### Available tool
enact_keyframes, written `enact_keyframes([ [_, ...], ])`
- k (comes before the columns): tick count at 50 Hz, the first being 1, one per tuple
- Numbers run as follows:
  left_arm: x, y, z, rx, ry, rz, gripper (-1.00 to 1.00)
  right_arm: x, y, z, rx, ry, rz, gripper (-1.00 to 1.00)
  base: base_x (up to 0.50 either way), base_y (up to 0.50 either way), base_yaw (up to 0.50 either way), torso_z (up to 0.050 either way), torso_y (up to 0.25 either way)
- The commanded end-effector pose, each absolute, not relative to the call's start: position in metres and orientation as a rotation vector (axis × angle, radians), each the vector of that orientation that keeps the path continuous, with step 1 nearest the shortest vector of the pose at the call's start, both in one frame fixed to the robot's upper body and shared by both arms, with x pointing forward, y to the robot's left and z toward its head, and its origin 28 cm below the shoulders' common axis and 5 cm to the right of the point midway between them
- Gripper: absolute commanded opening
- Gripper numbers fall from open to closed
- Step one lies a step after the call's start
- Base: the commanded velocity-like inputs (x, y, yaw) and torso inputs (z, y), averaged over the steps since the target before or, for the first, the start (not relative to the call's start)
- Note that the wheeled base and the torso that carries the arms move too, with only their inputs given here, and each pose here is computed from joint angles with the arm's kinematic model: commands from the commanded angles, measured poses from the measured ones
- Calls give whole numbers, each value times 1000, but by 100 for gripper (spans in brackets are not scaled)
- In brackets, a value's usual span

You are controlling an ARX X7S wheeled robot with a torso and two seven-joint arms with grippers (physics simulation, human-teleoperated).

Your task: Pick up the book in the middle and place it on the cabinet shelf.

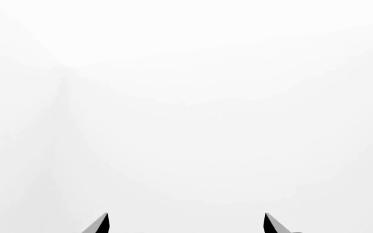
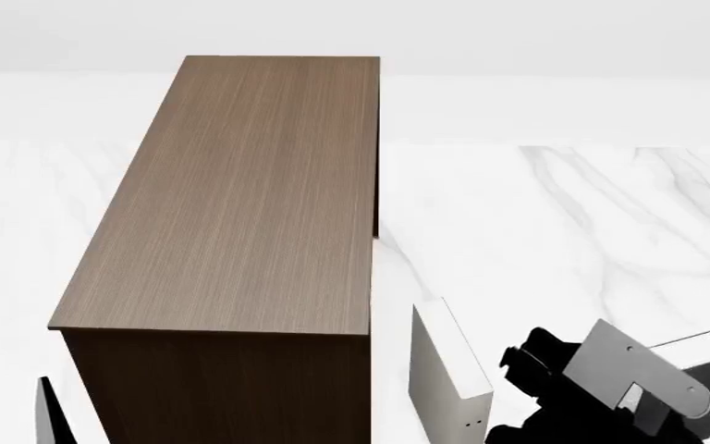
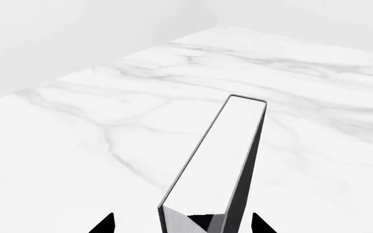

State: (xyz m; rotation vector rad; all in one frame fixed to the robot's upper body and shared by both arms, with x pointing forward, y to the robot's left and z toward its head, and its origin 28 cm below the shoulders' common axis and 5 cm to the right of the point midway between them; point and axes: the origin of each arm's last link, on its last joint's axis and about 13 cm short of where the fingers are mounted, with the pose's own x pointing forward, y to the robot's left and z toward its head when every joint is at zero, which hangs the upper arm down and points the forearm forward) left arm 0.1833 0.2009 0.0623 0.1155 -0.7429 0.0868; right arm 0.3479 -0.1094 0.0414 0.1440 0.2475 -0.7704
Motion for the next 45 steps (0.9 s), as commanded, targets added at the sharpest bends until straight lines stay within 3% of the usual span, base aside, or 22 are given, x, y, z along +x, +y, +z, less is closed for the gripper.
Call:
enact_keyframes([
  [1,185,201,62,125,-752,90,100,351,-105,34,125,245,-746,100,0,0,0,0,0],
  [2,185,201,62,125,-752,90,100,352,-105,33,129,263,-747,-100,0,0,0,0,0],
  [19,186,201,61,127,-751,88,100,351,-105,32,83,274,-765,-100,0,0,0,0,0],
  [26,185,201,62,128,-751,88,100,351,-104,54,48,128,-707,-100,0,0,0,0,0],
  [34,185,201,62,128,-752,87,100,340,-110,116,-20,-173,-690,-100,0,0,0,0,1],
  [45,185,202,62,131,-750,88,100,322,-110,173,-6,-359,-648,-100,0,0,0,0,2],
])
